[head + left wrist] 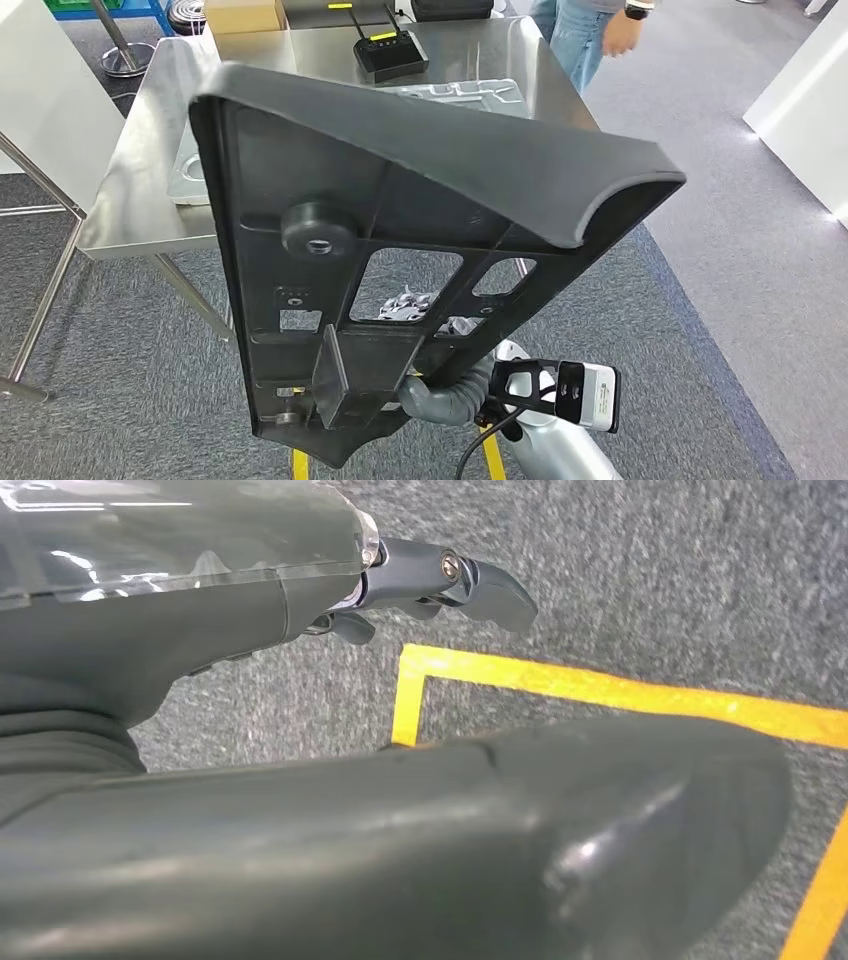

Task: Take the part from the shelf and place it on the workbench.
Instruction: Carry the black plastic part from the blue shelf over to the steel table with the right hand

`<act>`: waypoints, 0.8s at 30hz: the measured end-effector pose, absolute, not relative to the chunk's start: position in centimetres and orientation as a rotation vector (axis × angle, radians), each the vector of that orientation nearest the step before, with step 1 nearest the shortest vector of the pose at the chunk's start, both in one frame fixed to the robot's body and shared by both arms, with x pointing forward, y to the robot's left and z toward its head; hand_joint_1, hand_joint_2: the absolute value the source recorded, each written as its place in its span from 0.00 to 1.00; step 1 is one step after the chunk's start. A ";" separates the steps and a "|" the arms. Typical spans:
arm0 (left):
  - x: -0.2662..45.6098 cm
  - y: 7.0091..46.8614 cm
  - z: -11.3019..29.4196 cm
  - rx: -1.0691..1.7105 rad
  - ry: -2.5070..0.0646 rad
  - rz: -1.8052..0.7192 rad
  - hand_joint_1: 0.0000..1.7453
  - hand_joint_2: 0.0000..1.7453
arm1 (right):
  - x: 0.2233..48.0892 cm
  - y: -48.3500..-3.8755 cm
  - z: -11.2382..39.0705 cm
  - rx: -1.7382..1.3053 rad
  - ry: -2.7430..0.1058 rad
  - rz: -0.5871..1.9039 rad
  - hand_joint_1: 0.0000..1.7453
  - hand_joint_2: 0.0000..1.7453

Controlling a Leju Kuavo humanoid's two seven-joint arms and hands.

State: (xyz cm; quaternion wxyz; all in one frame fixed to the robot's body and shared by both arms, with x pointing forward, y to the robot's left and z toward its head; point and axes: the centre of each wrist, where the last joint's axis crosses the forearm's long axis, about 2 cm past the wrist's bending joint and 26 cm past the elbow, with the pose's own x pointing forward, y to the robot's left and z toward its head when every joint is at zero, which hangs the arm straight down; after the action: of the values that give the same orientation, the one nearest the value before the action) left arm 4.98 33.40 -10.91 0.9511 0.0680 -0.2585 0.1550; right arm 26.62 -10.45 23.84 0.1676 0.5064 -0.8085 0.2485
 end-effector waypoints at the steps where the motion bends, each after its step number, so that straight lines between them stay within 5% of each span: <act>1: 4.9 33.5 -10.9 0.139 -0.526 0.316 0.00 0.00 | 26.6 -10.5 23.7 1.436 -2.299 0.706 1.00 1.00; 24: 5.0 34.5 -10.8 0.156 -0.522 0.311 0.00 0.00 | 26.3 -10.9 24.8 1.388 -2.377 0.663 1.00 1.00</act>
State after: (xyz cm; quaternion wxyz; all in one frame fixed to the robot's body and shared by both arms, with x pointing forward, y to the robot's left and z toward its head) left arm 4.97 34.46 -10.82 0.9511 0.0769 -0.2569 0.1531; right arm 26.30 -10.91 24.80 0.1544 0.4844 -0.8294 0.2314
